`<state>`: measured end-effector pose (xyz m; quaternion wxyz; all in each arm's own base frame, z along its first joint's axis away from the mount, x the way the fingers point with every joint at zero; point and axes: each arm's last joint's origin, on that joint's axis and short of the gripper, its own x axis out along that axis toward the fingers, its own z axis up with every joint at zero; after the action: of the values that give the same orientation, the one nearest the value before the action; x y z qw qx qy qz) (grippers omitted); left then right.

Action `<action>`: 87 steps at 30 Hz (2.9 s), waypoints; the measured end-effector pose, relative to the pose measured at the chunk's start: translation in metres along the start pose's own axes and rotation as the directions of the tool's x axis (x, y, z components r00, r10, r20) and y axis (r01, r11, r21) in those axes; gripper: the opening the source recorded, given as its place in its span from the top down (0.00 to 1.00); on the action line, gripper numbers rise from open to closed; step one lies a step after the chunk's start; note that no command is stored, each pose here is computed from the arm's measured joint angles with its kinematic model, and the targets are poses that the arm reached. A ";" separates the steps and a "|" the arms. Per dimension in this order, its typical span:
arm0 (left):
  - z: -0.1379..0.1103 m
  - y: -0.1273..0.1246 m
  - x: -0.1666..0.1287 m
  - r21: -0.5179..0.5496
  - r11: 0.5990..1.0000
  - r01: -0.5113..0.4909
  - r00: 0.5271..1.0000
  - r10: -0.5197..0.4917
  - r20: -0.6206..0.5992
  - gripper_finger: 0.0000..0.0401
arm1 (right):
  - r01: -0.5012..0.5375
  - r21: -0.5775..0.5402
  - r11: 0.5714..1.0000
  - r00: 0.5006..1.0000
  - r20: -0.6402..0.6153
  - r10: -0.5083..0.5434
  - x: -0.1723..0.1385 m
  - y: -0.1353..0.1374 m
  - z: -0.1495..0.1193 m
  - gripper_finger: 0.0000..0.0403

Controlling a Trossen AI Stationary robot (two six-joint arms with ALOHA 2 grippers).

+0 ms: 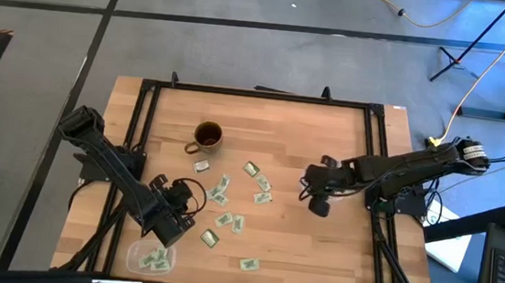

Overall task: Pick and place Stevia / Truvia into bins
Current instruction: Put the stevia packet into the bottom transparent container

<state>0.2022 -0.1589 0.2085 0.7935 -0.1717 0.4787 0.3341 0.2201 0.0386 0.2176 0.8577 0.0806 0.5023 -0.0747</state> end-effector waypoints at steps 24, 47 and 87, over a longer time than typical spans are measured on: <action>0.047 -0.033 0.018 0.282 0.934 0.221 0.951 -0.270 0.151 0.82 | -0.074 -0.266 0.961 0.948 0.279 0.150 -0.005 0.024 0.025 0.71; 0.039 -0.066 0.099 0.533 0.788 0.307 0.949 -0.292 -0.114 0.80 | -0.071 -0.273 0.959 0.953 0.266 0.146 -0.004 0.024 0.023 0.71; 0.035 -0.068 0.105 0.480 0.806 0.347 0.938 -0.298 -0.178 0.90 | -0.071 -0.273 0.959 0.954 0.264 0.145 -0.004 0.024 0.023 0.71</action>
<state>0.3052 -0.1484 0.1302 0.8322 -0.0528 0.5498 0.0493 0.2425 0.0577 0.2337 0.9262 -0.0167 0.3755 0.0288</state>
